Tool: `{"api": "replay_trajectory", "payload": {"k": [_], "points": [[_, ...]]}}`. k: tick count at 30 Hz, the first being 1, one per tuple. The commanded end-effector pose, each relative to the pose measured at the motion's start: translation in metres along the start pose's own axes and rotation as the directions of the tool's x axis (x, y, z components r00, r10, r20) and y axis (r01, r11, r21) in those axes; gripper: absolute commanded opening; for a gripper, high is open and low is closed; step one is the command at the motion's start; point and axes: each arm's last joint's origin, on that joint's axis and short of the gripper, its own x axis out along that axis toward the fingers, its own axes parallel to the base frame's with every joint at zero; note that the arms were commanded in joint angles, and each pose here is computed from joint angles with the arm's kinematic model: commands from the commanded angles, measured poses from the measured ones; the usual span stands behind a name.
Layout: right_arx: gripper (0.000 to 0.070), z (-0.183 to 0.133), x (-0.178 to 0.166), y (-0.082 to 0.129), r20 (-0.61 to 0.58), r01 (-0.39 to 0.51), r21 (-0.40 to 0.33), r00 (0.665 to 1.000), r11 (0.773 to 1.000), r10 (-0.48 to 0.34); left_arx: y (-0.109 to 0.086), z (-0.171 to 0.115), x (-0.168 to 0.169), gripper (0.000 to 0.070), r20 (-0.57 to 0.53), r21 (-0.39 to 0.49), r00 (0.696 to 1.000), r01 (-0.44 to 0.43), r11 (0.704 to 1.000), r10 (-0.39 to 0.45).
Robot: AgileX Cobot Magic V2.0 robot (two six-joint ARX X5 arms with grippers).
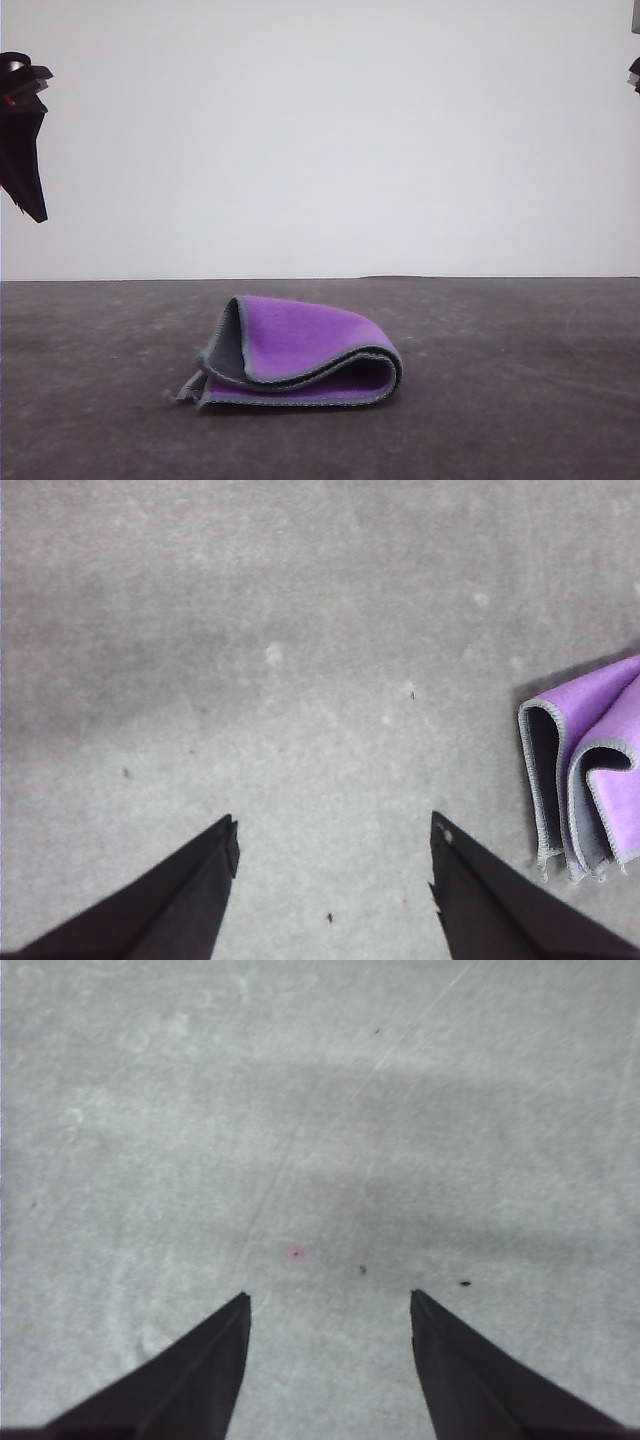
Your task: Fold clothes
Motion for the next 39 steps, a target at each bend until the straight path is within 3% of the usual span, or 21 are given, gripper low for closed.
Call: {"api": "replay_trajectory", "payload": {"k": [1, 2, 4, 15, 16, 17, 18, 19, 39], "points": [[0.0194, 0.0045, -0.0008, 0.0, 0.01, 0.004, -0.014, 1.0, 1.0, -0.004, -0.0007, 0.0029, -0.0008, 0.0366, 0.007, 0.005, 1.0, 0.003, 1.0, -0.003], [0.0078, 0.0044, -0.0007, 0.0, 0.008, 0.004, -0.014, 1.0, 1.0, -0.004, -0.0007, 0.0029, -0.0009, 0.0366, 0.007, 0.005, 1.0, 0.003, 1.0, -0.003], [0.0003, 0.0045, -0.0007, 0.0, 0.009, 0.004, -0.02, 1.0, 1.0, -0.004, -0.0007, 0.0029, -0.0009, 0.0366, 0.007, 0.005, 1.0, 0.003, 1.0, -0.003], [0.0004, 0.0045, -0.0007, 0.0, 0.009, 0.004, -0.02, 1.0, 1.0, -0.004, -0.0008, 0.0026, -0.0009, 0.0362, 0.004, 0.003, 1.0, 0.003, 1.0, -0.003], [0.0004, 0.0045, -0.0007, 0.0, 0.009, 0.004, -0.02, 1.0, 1.0, -0.004, -0.0008, 0.0025, -0.0009, 0.0337, 0.004, 0.003, 1.0, 0.003, 1.0, -0.003], [0.0004, 0.0045, -0.0007, 0.0, 0.009, 0.003, -0.02, 1.0, 1.0, -0.003, -0.0007, 0.0024, -0.0008, 0.0266, 0.003, 0.003, 1.0, 0.003, 1.0, -0.003], [0.0004, 0.0045, -0.0007, 0.0, 0.009, 0.004, -0.02, 1.0, 1.0, -0.003, -0.0008, 0.0022, -0.0008, 0.011, 0.001, 0.006, 1.0, 0.003, 1.0, -0.003], [0.0004, 0.0045, -0.0007, 0.0, 0.009, 0.004, -0.02, 1.0, 1.0, -0.004, -0.0008, 0.0021, -0.0008, 0.0004, 0.0, 0.008, 1.0, 0.003, 1.0, -0.003], [0.0004, 0.0049, -0.0007, -0.0001, 0.013, 0.004, 0.002, 1.0, 1.0, -0.004, -0.0008, 0.0035, -0.0011, 0.0007, 0.013, 0.007, 1.0, 0.002, 1.0, -0.002]]}}
